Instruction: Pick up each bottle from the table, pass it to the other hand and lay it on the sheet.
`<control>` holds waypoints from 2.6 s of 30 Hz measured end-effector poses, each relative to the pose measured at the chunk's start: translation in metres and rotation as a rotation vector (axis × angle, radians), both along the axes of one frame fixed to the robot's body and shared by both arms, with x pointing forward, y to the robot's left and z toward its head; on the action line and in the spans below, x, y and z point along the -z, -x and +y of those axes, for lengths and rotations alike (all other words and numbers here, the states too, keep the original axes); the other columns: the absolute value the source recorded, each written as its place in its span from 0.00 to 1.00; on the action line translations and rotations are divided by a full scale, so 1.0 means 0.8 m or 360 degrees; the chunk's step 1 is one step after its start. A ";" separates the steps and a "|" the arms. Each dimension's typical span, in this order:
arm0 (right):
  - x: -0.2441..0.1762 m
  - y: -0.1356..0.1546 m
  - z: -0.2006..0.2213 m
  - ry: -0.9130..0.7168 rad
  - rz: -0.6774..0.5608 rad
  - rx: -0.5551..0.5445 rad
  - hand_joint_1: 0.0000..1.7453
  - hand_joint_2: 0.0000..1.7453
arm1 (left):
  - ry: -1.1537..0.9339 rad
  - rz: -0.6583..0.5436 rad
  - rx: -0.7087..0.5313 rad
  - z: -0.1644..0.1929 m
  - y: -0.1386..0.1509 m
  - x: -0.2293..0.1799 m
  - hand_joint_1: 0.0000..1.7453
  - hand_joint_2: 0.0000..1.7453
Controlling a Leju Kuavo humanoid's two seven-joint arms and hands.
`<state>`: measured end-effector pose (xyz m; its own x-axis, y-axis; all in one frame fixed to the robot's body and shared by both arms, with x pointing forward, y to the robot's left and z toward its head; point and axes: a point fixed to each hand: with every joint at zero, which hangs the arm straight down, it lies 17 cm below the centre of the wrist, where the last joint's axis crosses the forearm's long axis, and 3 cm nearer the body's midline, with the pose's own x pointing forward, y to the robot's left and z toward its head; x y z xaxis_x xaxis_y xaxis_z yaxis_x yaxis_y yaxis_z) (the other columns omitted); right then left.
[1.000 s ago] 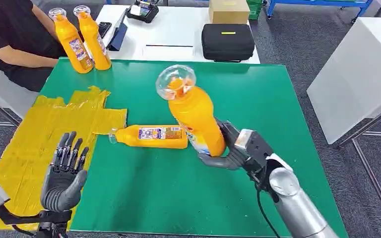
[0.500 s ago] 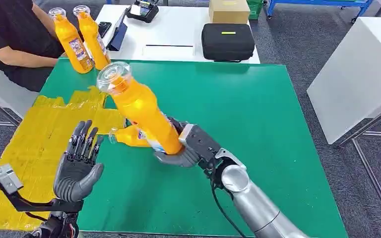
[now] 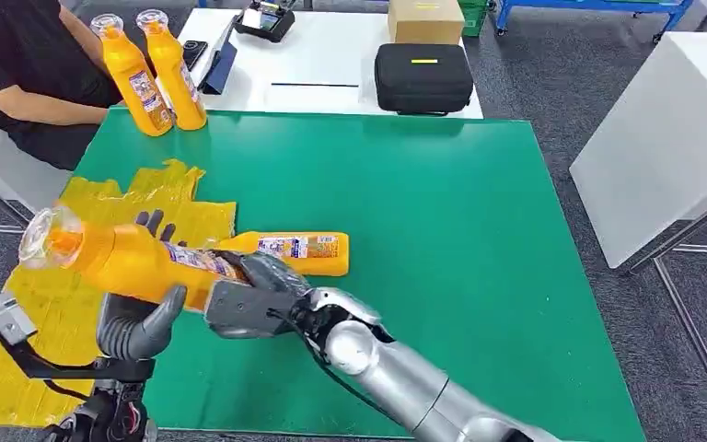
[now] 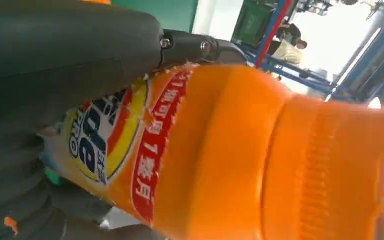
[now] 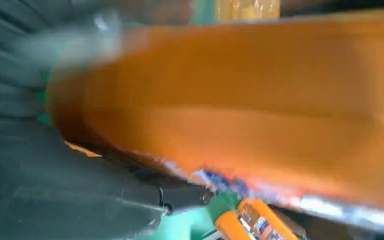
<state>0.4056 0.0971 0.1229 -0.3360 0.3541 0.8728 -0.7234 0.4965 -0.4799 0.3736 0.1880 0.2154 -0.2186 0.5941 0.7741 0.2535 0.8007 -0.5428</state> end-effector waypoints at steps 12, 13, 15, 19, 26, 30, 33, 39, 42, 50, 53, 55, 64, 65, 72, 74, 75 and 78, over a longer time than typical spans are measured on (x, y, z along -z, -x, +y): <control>0.029 0.027 0.037 0.0244 -0.0129 -0.0078 1.00 1.00 | -0.0015 0.0059 -0.0057 0.007 0.011 0.017 1.00 1.00; 0.030 0.029 0.038 0.0247 -0.0132 -0.0082 1.00 1.00 | -0.0017 0.0062 -0.0063 0.008 0.013 0.019 1.00 1.00; 0.032 0.032 0.039 0.0255 -0.0134 -0.0090 1.00 1.00 | -0.0018 0.0071 -0.0075 0.012 0.017 0.022 1.00 1.00; 0.035 0.035 0.041 0.0263 -0.0135 -0.0100 1.00 1.00 | -0.0024 0.0077 -0.0092 0.015 0.020 0.025 1.00 1.00; 0.037 0.038 0.041 0.0257 -0.0124 -0.0104 1.00 1.00 | -0.0024 0.0071 -0.0116 0.020 0.024 0.027 1.00 1.00; 0.040 0.037 0.037 0.0248 -0.0116 -0.0096 0.00 1.00 | -0.0023 0.0066 -0.0132 0.022 0.026 0.026 1.00 1.00; 0.046 0.036 0.031 0.0269 -0.0119 -0.0086 0.00 0.00 | -0.0044 0.0058 -0.0162 0.025 0.027 0.026 1.00 1.00; 0.073 0.010 -0.051 0.0344 -0.0155 0.0090 0.00 0.00 | -0.0393 -0.0016 -0.0448 0.068 0.037 0.026 1.00 1.00; 0.072 0.001 -0.080 0.0325 -0.0165 0.0153 0.00 0.00 | -0.0482 -0.0030 -0.0522 0.084 0.039 0.027 1.00 1.00; 0.046 -0.042 -0.206 0.0139 -0.0161 0.0493 0.00 0.00 | -0.1133 -0.0268 -0.0867 0.117 0.053 0.005 1.00 1.00; 0.034 -0.050 -0.236 0.0101 -0.0175 0.0575 0.00 0.00 | -0.1501 -0.0396 -0.0999 0.110 0.043 -0.003 1.00 1.00; 0.027 -0.054 -0.250 0.0090 -0.0193 0.0607 0.00 0.00 | -0.1731 -0.0405 -0.0954 0.094 0.023 0.015 1.00 1.00; 0.013 -0.064 -0.259 0.0062 -0.0215 0.0595 0.00 0.00 | -0.2370 -0.0413 -0.0781 0.050 -0.032 0.125 1.00 1.00; 0.011 -0.066 -0.259 0.0057 -0.0214 0.0588 0.00 0.00 | -0.2452 -0.0396 -0.0771 0.052 -0.036 0.138 1.00 1.00; 0.008 -0.072 -0.257 0.0055 -0.0213 0.0564 0.00 0.00 | -0.2641 -0.0324 -0.0754 0.073 -0.070 0.164 1.00 1.00; 0.009 -0.072 -0.255 0.0060 -0.0211 0.0553 0.00 0.00 | -0.2657 -0.0316 -0.0817 0.084 -0.096 0.150 1.00 1.00; 0.010 -0.071 -0.254 0.0064 -0.0210 0.0547 0.00 0.00 | -0.2672 -0.0319 -0.0856 0.089 -0.110 0.139 1.00 1.00; 0.016 -0.067 -0.250 0.0075 -0.0201 0.0527 0.00 0.00 | -0.2731 -0.0330 -0.0972 0.107 -0.149 0.105 1.00 1.00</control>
<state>0.4595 -0.1031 0.1103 -0.3004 0.5010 0.8117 -0.4603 0.6692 -0.5833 0.4932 0.2737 0.1315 -0.2356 -0.9222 0.3067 -0.3043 0.3697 0.8779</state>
